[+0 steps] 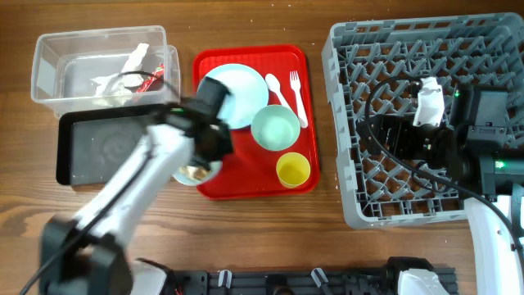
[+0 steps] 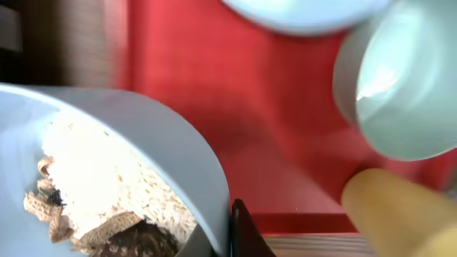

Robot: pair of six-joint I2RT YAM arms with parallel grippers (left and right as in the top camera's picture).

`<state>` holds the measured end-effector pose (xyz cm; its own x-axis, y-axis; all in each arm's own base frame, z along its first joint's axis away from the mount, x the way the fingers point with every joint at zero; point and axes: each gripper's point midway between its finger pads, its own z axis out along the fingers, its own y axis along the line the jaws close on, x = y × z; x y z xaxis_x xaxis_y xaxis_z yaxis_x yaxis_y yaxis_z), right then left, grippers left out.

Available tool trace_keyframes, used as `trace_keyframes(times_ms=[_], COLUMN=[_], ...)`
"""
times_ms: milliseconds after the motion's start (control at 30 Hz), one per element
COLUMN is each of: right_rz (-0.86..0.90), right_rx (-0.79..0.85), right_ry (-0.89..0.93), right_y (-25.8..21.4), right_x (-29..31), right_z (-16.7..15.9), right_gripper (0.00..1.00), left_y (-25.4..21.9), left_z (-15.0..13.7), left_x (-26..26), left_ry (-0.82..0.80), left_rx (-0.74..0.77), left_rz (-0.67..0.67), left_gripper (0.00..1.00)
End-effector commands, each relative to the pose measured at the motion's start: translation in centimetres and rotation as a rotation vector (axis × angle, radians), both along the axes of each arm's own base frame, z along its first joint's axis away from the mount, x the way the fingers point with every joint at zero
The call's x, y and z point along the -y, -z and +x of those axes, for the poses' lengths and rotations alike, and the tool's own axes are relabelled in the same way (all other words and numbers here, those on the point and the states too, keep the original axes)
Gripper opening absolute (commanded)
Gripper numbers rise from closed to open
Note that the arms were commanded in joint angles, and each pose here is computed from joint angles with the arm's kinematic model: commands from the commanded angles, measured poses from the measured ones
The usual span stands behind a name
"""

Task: Sort waste into correct bins and load items into the dishwasher rack
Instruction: 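Tip the blue bowl over the black tray to empty the rice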

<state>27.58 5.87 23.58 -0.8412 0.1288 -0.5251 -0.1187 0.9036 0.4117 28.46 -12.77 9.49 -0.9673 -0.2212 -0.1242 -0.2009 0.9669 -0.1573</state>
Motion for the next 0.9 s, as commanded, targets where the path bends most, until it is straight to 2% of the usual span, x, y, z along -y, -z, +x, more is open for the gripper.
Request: trace_keyframes(times_ms=[0, 233, 433, 600, 867], right_rz=[0.003, 0.004, 0.005, 0.005, 0.005], right_rx=[0.012, 0.011, 0.011, 0.010, 0.009], right_ry=[-0.009, -0.009, -0.007, -0.008, -0.007], right_y=[-0.4, -0.4, -0.4, -0.4, -0.3], right_x=[-0.1, -0.1, -0.1, -0.1, -0.1], right_z=[0.2, 0.2, 0.2, 0.2, 0.2], right_gripper=[1.00, 1.00, 1.00, 1.00, 1.00], left_y=[-4.5, -5.3, -5.0, -6.5, -9.9], left_z=[1.6, 3.6, 6.1, 7.2, 7.0], left_x=[-4.5, -12.6, -17.5, -19.4, -21.9], left_ry=[-0.048, -0.112, -0.198, -0.226, -0.310], left_rx=[0.114, 0.196, 0.333, 0.479, 0.598], left_rz=[-0.089, -0.298, -0.651, -0.985, -1.289], left_gripper=[0.04, 0.04, 0.04, 0.04, 0.04])
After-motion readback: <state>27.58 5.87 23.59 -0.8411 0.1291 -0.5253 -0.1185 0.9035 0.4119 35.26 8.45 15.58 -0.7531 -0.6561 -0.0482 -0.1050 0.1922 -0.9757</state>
